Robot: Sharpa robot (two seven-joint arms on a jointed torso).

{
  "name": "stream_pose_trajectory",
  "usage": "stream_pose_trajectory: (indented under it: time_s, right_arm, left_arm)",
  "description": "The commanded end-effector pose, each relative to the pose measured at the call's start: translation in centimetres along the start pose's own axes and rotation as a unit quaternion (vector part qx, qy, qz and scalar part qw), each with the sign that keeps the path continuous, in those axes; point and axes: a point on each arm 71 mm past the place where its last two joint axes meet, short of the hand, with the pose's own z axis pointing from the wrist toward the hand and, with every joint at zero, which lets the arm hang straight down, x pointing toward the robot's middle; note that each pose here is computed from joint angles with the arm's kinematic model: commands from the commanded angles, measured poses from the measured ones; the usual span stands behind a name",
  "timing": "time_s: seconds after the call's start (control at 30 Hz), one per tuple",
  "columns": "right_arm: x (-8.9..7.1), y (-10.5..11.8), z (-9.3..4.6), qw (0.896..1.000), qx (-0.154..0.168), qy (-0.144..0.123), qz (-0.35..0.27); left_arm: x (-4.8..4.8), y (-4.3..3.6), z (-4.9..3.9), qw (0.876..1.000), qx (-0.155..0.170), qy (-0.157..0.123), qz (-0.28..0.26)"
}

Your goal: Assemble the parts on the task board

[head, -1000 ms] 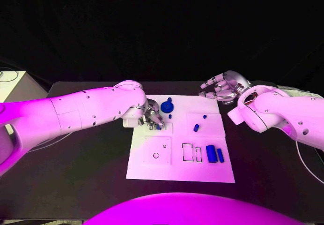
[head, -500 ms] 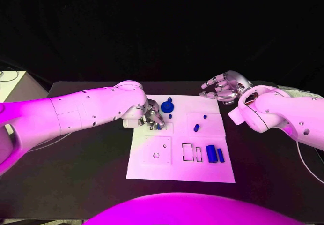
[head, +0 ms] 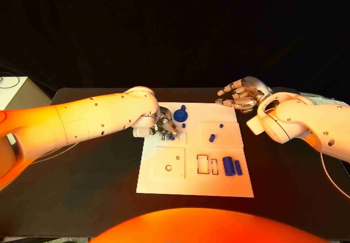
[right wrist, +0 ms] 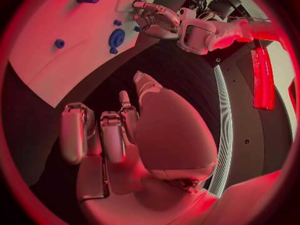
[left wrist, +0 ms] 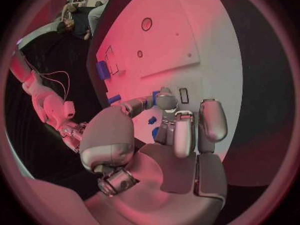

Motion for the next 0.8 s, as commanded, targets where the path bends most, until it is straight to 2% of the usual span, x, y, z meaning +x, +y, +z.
stream_pose_trajectory:
  time_s: [0.03,0.8]
  right_arm:
    - [0.06,0.06,-0.04,1.000,-0.004,0.004,-0.003]
    - [0.00,0.03,-0.04,1.000,-0.006,0.004,-0.003]
  left_arm:
    - [0.80,-0.25,0.43,1.000,0.004,0.015,0.006]
    - [0.68,0.06,0.45,1.000,-0.002,0.011,0.015]
